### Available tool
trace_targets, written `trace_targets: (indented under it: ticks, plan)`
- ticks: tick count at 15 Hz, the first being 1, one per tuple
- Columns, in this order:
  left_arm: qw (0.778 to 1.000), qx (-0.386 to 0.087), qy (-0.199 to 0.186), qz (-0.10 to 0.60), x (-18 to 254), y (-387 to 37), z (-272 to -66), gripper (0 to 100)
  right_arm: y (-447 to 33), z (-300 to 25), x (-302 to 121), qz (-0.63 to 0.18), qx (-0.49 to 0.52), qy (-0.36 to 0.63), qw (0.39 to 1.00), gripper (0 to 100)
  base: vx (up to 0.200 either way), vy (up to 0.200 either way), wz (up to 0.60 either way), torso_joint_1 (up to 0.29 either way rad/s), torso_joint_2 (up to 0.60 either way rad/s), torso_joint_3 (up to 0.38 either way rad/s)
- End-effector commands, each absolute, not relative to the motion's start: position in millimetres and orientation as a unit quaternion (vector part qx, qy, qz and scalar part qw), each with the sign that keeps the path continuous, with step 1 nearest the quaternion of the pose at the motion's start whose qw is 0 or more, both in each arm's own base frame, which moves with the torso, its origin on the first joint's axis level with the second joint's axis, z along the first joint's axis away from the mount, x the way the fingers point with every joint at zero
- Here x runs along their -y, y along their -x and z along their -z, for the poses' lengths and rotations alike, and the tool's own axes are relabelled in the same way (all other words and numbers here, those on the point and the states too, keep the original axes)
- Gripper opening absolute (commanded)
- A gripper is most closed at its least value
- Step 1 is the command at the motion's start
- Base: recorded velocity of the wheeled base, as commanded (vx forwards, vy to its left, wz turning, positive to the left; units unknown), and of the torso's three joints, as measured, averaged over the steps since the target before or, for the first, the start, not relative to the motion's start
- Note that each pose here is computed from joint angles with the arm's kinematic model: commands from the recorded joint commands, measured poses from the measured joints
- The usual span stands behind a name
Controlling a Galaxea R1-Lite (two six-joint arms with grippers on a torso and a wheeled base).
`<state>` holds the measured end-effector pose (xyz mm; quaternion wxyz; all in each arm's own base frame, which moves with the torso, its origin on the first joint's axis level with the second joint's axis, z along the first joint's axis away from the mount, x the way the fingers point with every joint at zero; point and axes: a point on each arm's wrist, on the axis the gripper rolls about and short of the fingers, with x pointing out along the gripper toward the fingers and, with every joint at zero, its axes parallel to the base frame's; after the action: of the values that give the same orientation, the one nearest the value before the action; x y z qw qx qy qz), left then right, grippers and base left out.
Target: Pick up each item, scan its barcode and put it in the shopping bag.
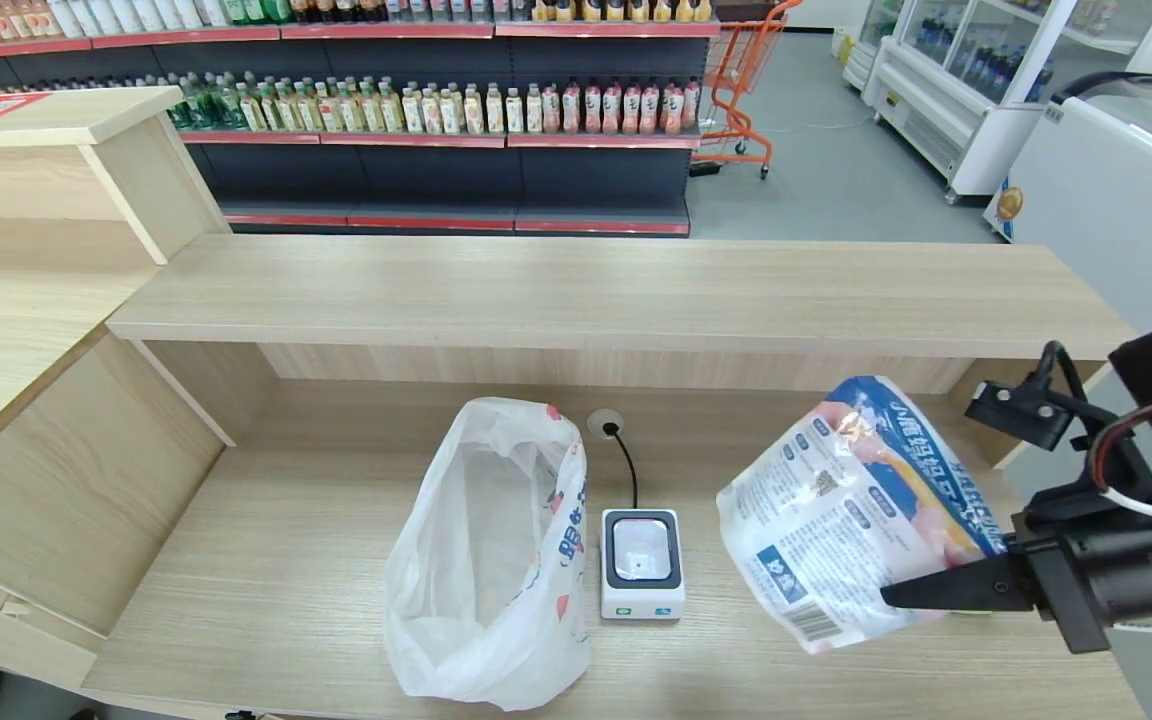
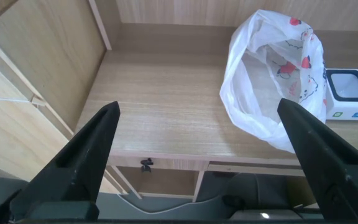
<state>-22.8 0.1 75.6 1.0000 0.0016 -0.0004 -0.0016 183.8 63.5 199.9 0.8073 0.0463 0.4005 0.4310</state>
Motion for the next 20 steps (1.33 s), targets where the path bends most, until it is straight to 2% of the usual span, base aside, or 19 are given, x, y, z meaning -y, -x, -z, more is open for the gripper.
trace_targets:
  ticks: [1,6,12,20]
  plan:
    - [1.0,0.001,-0.002,0.002,-0.1,22.8,-75.6,100,-150.4,-221.7,-68.2,-0.484,-0.357,-0.032,0.798,0,0.0,0.0,0.0,0.0,0.0,0.0]
    - [1.0,0.001,-0.002,0.002,-0.1,22.8,-75.6,100,-104.6,-235.6,-76.5,-0.543,-0.363,-0.057,0.755,0,0.0,0.0,0.0,0.0,0.0,0.0]
    - [1.0,0.001,-0.002,0.002,-0.1,22.8,-75.6,100,-97.5,-212.6,-73.9,-0.506,-0.406,-0.05,0.759,0,0.0,0.0,0.0,0.0,0.0,0.0]
    - [1.0,0.001,-0.002,0.002,-0.1,22.8,-75.6,100,-94.0,-211.5,-73.1,-0.502,-0.417,-0.064,0.755,0,0.0,0.0,0.0,0.0,0.0,0.0]
